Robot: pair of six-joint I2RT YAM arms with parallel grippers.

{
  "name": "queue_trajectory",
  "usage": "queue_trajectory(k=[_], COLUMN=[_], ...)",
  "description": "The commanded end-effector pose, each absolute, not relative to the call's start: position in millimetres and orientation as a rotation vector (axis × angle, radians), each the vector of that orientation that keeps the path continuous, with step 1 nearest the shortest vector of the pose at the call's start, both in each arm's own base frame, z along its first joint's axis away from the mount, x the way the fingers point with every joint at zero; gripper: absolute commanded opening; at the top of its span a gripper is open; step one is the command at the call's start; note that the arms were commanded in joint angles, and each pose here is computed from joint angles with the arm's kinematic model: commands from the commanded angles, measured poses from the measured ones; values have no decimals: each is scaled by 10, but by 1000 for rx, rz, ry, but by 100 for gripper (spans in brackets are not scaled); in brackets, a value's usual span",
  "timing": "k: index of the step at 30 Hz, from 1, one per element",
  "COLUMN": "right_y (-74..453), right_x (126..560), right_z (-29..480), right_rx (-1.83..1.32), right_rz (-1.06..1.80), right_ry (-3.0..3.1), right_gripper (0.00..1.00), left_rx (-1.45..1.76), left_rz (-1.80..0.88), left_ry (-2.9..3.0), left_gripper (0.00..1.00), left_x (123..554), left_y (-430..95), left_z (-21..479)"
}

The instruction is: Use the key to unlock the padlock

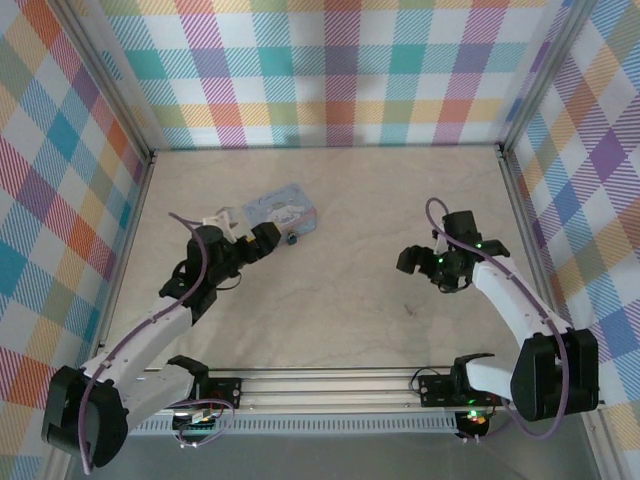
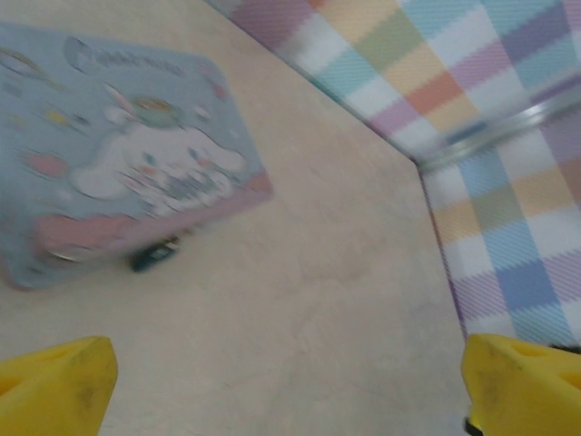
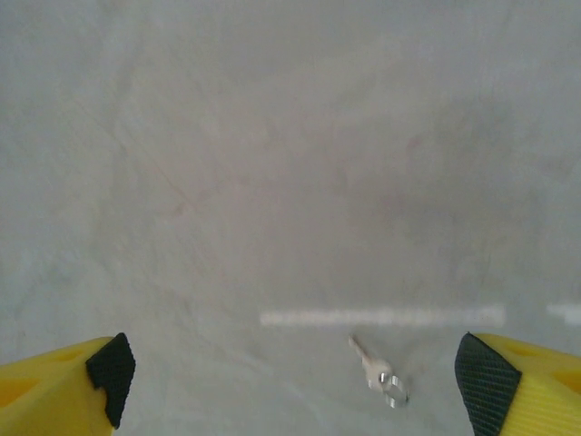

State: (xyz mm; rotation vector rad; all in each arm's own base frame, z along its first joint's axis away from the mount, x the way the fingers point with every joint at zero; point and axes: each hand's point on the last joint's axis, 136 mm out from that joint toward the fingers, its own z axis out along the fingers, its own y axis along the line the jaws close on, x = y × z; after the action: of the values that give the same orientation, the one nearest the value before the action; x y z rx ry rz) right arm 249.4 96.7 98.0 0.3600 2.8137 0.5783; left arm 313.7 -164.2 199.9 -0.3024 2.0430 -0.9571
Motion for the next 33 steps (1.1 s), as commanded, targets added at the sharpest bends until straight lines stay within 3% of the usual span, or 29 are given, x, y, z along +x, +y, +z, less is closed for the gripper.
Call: queue_trajectory(k=[1, 20, 33], right_y=[964, 890, 983], right_x=[2194, 1835, 1873], right_z=[849, 260, 185], right_rx=[470, 630, 622], right_rz=[528, 419, 465], right_ry=[2967, 3085, 3086], right_gripper=[88, 43, 35], left_rx=[-267, -211, -204], left_rz=[-1011, -979, -967], left_ry=[1998, 2021, 2035], left_gripper=[97, 96, 96], left_x=[3174, 3241, 3255], left_y=[-1868, -2056, -2074], left_z=[2126, 2152, 2140])
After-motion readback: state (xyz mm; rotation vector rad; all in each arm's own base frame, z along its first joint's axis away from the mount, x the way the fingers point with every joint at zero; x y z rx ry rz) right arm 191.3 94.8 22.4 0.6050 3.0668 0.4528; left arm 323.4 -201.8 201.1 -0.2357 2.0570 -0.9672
